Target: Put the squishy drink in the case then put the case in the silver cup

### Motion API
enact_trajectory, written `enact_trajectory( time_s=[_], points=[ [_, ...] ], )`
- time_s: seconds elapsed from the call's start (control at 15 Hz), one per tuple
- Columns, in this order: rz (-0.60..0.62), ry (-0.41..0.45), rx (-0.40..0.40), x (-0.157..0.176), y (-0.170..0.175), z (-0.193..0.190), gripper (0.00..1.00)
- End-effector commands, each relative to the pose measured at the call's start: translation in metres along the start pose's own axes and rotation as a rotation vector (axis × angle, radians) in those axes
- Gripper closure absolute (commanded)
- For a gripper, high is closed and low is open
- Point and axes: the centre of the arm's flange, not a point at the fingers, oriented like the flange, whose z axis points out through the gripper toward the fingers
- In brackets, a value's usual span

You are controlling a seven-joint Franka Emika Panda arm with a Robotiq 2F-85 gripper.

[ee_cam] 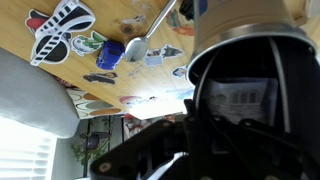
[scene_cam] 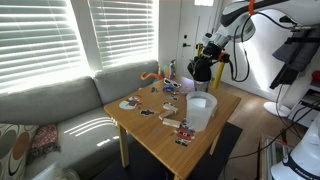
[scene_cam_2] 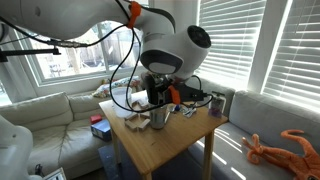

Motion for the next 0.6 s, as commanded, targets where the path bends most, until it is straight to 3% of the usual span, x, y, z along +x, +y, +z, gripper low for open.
enact_trajectory(
  time_s=[0.0, 0.53],
  points=[
    [-0.04, 0.02, -0.012, -0.005, -0.016, 0.005, 0.99],
    [-0.073, -0.001, 0.009, -0.022, -0.016, 0.006, 0.99]
  ],
)
